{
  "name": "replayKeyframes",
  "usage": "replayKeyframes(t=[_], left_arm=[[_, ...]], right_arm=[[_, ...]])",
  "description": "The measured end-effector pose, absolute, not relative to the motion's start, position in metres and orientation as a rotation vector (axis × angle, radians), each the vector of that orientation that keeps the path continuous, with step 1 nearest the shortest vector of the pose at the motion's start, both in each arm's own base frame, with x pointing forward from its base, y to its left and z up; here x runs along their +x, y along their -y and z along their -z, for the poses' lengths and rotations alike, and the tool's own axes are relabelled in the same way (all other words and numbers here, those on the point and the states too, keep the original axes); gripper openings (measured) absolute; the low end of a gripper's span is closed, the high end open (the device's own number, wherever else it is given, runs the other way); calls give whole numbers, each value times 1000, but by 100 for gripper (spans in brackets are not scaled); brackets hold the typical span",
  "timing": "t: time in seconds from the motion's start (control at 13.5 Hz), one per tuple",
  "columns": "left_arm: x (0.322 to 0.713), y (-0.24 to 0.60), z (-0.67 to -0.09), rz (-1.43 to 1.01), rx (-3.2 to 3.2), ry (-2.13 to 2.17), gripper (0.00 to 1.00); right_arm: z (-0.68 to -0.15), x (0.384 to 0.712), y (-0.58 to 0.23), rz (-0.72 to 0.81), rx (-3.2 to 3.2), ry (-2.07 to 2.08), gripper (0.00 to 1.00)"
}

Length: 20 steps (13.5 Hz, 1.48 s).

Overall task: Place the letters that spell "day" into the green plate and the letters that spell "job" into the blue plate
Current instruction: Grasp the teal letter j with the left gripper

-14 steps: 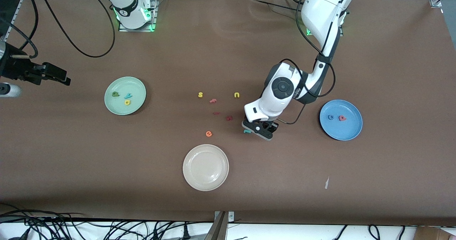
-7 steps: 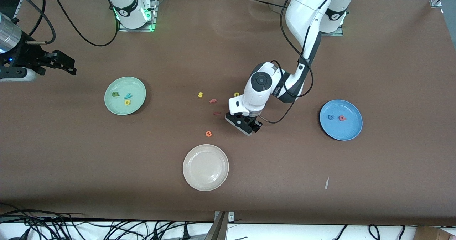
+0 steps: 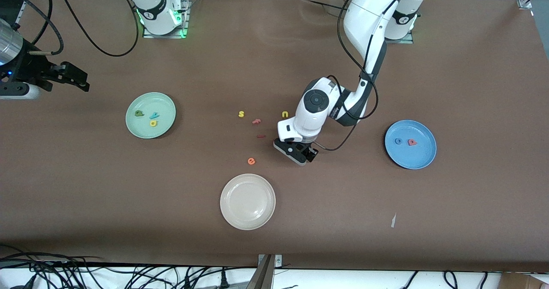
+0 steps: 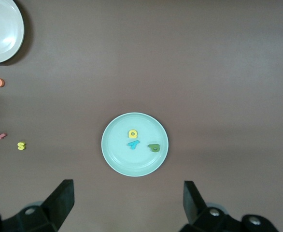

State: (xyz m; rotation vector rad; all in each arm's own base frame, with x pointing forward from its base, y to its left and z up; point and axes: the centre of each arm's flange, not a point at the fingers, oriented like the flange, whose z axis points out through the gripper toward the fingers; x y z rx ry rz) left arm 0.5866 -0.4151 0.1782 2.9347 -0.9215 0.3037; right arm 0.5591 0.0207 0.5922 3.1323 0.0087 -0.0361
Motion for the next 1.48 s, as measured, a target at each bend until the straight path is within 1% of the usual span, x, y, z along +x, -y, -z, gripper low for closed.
replayKeyframes(t=[0.44, 0.59, 0.66, 0.74, 0.81, 0.89, 0.96, 1.03, 1.11, 1.25, 1.33, 1.4, 1.48], left_arm=[[587, 413, -165, -317, 2938, 921, 80], [587, 413, -165, -319, 2937, 922, 75], [587, 413, -165, -319, 2937, 922, 75], [587, 414, -166, -321, 2936, 922, 69], [588, 415, -167, -325, 2934, 923, 61], [588, 415, -167, -325, 2935, 923, 61], [588, 415, -168, -327, 2934, 922, 55], [589, 415, -168, -328, 2934, 922, 55], [589, 415, -168, -330, 2934, 922, 49], [590, 416, -170, -336, 2932, 922, 31], [590, 416, -171, -337, 2932, 922, 31], [590, 416, -171, -338, 2931, 922, 21], [590, 416, -171, -338, 2931, 922, 16]], right_arm=[[-592, 559, -21, 36, 3132, -9, 100], [-592, 559, -21, 37, 3132, -9, 100], [-592, 559, -21, 37, 3132, -9, 100], [-592, 560, -21, 36, 3132, -9, 100], [-592, 560, -21, 36, 3132, -9, 100], [-592, 560, -21, 35, 3132, -9, 100], [-592, 560, -21, 35, 3132, -9, 100], [-592, 560, -21, 35, 3132, -9, 100], [-592, 560, -21, 35, 3132, -9, 100], [-592, 560, -21, 35, 3132, -9, 100], [-591, 560, -21, 35, 3132, -9, 100], [-591, 560, -21, 35, 3132, -9, 100], [-591, 560, -21, 35, 3132, -9, 100]])
